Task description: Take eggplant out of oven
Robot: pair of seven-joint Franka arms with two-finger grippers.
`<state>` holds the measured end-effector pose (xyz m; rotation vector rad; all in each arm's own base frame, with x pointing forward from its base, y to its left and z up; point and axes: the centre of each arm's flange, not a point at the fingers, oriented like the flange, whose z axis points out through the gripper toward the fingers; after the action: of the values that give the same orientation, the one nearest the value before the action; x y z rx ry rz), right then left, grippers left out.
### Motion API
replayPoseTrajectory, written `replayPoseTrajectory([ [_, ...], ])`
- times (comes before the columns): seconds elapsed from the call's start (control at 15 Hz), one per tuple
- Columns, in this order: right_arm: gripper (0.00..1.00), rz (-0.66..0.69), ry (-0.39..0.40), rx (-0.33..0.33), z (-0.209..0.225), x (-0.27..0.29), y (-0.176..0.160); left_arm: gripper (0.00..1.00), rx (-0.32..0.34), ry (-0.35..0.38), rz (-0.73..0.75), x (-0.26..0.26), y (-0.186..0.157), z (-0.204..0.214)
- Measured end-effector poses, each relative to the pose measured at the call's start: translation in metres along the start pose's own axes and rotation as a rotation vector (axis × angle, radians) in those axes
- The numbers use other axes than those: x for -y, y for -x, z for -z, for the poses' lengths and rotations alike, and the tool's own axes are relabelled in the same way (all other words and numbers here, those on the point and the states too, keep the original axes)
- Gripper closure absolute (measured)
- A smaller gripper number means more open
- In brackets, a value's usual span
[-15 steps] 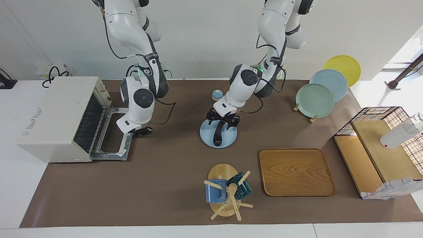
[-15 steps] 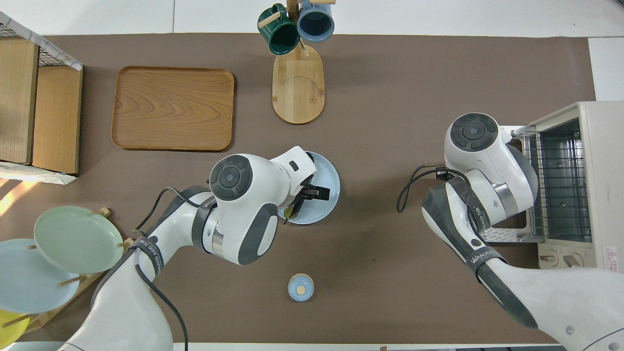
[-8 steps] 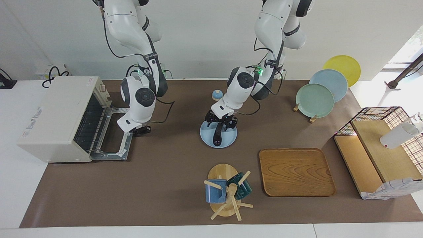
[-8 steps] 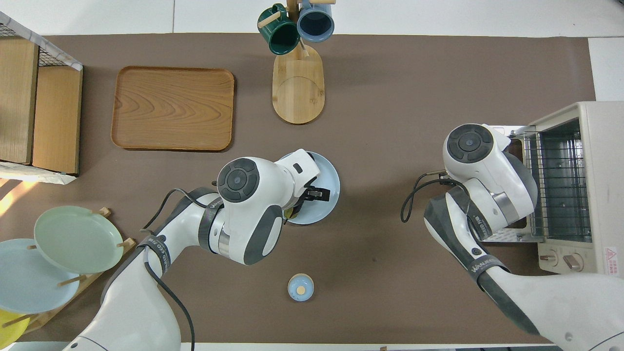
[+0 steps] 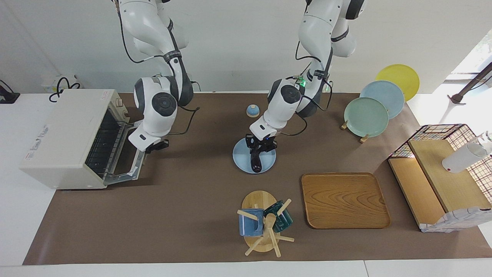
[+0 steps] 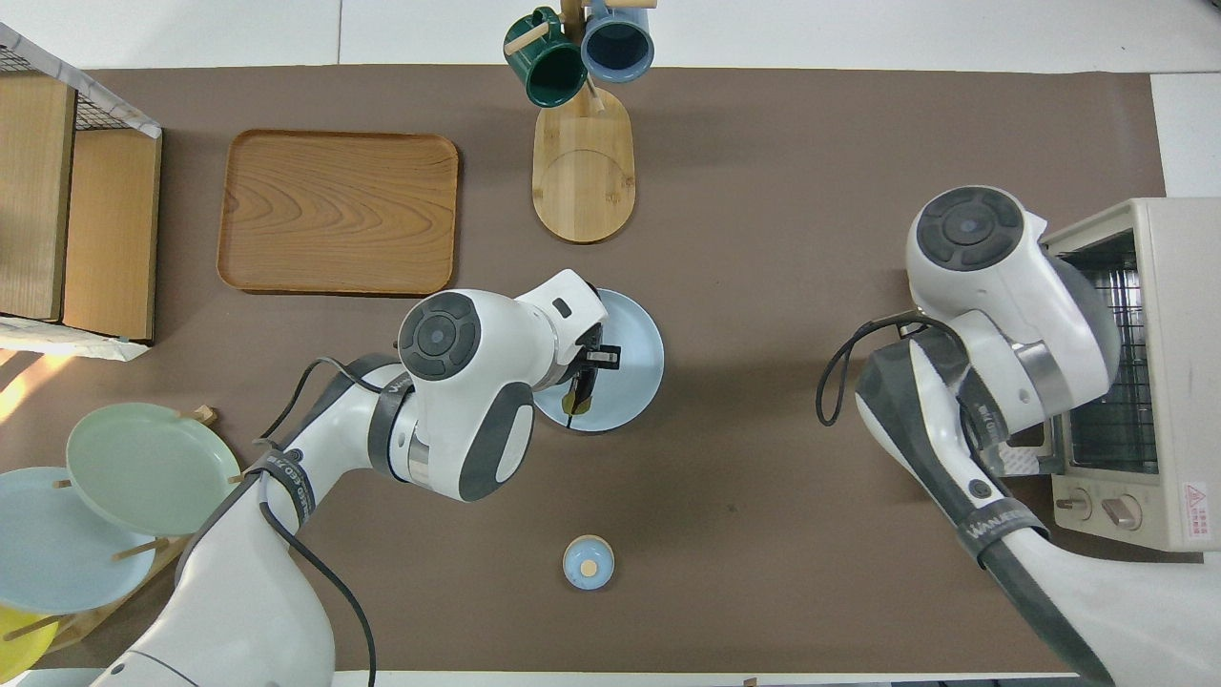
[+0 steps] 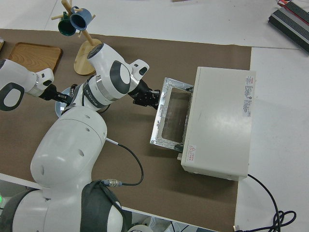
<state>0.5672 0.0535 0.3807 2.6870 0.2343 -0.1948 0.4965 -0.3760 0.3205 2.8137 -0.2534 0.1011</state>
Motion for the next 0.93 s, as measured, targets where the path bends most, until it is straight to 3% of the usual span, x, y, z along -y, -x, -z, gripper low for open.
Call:
replayPoseTrajectory([
  [0.27,0.99,0.023,-0.011,-0.025,0.026,-0.088,0.027,0.71,0.014,0.011,0.068,0.037,-0.053,0.079],
  [0.47,0.99,0.020,-0.016,-0.029,0.025,-0.113,0.034,0.71,-0.003,-0.035,0.115,0.090,-0.092,0.141],
  [0.67,0.99,0.006,-0.066,-0.020,0.032,-0.120,0.041,0.71,-0.031,-0.137,0.152,0.166,-0.111,0.154],
  [0.87,0.96,0.011,-0.137,-0.033,0.063,-0.134,0.064,0.71,-0.014,-0.176,0.212,0.242,-0.124,0.141],
  [0.93,0.89,0.004,-0.167,-0.051,0.078,-0.137,0.072,0.71,-0.014,-0.180,0.227,0.258,-0.131,0.133],
])
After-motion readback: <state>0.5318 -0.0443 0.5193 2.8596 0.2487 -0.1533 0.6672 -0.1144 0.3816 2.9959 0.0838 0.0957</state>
